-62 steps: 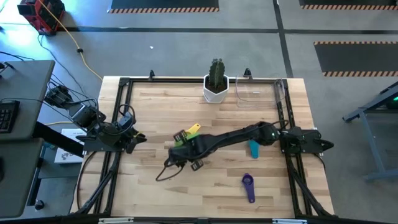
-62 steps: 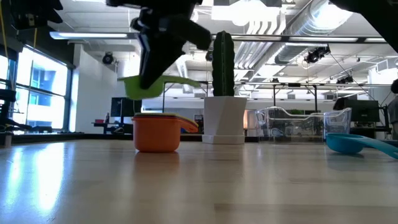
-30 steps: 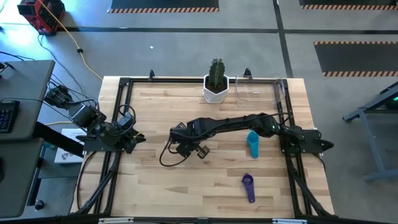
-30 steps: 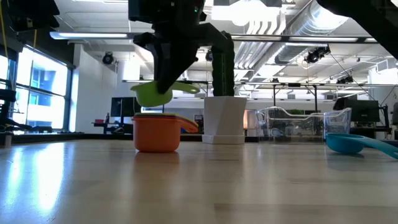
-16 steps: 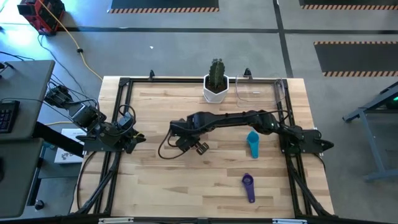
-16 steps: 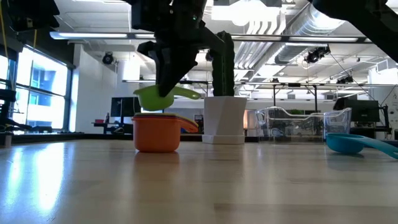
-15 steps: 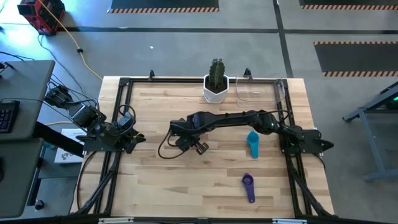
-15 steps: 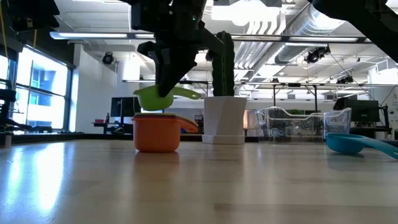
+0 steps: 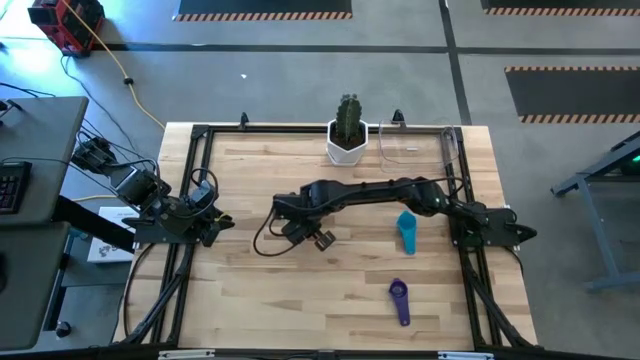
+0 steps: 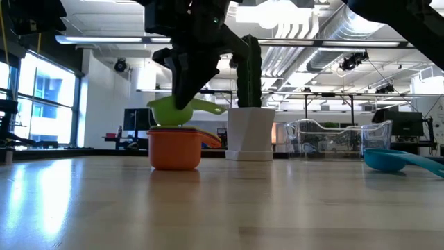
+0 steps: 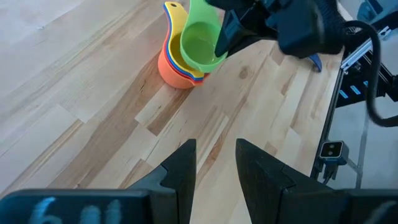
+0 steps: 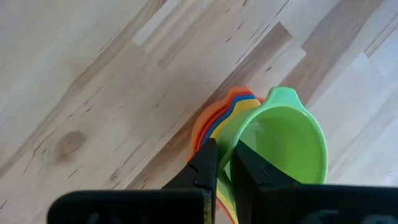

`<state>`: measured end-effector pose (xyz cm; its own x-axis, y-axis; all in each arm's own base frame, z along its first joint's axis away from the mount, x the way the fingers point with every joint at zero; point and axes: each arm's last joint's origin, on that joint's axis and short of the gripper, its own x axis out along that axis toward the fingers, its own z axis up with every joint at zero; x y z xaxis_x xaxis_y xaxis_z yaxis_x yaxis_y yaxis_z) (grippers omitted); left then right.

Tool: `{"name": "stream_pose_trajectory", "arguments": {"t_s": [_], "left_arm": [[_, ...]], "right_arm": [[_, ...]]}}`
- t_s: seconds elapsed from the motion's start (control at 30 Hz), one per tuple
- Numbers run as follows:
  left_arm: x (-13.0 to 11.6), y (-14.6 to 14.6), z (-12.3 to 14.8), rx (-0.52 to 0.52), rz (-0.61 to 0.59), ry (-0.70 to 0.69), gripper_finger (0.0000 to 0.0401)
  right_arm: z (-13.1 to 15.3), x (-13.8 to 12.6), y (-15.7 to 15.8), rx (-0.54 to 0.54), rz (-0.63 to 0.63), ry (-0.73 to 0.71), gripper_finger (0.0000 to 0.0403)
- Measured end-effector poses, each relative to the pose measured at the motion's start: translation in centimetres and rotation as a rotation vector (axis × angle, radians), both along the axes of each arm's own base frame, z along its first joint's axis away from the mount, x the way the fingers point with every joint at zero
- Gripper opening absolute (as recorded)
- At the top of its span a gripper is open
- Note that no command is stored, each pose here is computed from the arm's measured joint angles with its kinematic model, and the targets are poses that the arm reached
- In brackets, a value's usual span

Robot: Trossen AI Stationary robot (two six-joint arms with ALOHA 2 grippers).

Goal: Nest measuring cups in basket
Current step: Stack the green measuring cup on top of the yellow measuring cup, then stack the light blue measuring cup on top of the green measuring cup

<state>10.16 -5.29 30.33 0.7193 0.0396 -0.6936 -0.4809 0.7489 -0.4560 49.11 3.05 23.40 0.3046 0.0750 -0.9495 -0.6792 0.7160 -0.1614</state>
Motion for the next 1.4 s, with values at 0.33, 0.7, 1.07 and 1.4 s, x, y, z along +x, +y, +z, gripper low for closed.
{"name": "stream_pose_trajectory", "arguments": {"t_s": [0.33,0.7,1.07,1.4], "left_arm": [[0.0,0.0,0.0,0.0,0.0,0.0,0.0104],[0.0,0.0,0.0,0.0,0.0,0.0,0.0104],[0.0,0.0,0.0,-0.001,0.0,0.0,0.0104],[0.0,0.0,0.0,0.01,0.005,-0.005,0.0104]], "right_arm": [[-0.9,0.3,0.1,0.002,-0.006,0.008,0.0034],[-1.0,0.3,-0.1,-0.036,-0.048,0.017,0.0084],[-1.2,-0.7,-0.2,-0.055,-0.204,0.125,0.0085],[-1.4,-2.3,2.0,0.065,-0.399,0.296,0.0085]]}}
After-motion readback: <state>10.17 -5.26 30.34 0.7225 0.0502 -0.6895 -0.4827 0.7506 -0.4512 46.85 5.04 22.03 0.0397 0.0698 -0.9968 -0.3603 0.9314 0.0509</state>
